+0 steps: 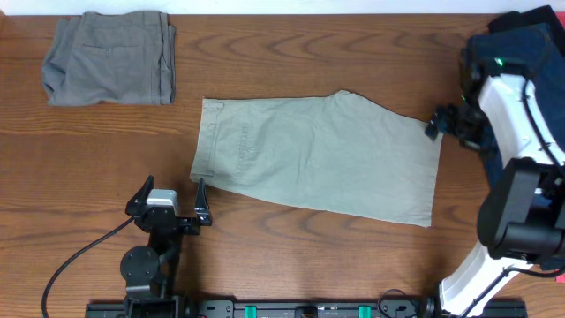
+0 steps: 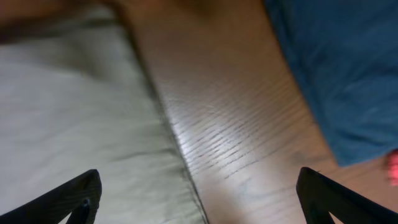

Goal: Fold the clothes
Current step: 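Lay the khaki shorts flat at table center and release right gripper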

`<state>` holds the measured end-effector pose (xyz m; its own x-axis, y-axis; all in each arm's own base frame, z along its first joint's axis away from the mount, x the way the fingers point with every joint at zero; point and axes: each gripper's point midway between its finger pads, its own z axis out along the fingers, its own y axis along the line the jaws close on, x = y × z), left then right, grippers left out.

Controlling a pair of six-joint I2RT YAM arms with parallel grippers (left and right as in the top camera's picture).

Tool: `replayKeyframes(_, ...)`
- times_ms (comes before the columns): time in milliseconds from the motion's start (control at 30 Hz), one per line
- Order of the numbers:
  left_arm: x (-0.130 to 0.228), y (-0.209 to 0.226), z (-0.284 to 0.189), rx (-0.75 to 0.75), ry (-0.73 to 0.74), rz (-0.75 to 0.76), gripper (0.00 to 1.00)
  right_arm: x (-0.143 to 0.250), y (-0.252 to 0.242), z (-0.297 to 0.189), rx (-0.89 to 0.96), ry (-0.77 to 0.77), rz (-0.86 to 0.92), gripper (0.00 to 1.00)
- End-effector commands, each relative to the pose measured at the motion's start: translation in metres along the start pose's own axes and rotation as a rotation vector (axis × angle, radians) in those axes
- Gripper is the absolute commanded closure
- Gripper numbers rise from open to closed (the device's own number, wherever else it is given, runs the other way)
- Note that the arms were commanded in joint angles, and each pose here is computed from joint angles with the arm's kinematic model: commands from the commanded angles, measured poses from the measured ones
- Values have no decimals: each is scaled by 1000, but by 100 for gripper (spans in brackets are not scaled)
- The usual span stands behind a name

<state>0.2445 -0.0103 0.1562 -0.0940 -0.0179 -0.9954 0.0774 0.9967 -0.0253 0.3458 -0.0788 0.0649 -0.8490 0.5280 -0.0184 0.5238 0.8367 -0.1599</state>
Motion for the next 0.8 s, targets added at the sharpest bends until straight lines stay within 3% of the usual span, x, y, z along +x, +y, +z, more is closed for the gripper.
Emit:
replayKeyframes(0,15,0,1,6,42,0,2,18,14,17,-154,72,-15,5)
replayKeyframes(467,15,0,1,6,42,0,2,40,42,69,-272,60,-81,19)
replayKeyframes(533,15,0,1,6,42,0,2,41,42,74,-272,52,-82,30)
replayKeyframes(667,15,0,1,6,42,0,2,37,44,78,-281,24,-81,79)
replayKeyframes(767,15,0,1,6,42,0,2,27,48,77,-297,-18,-78,80)
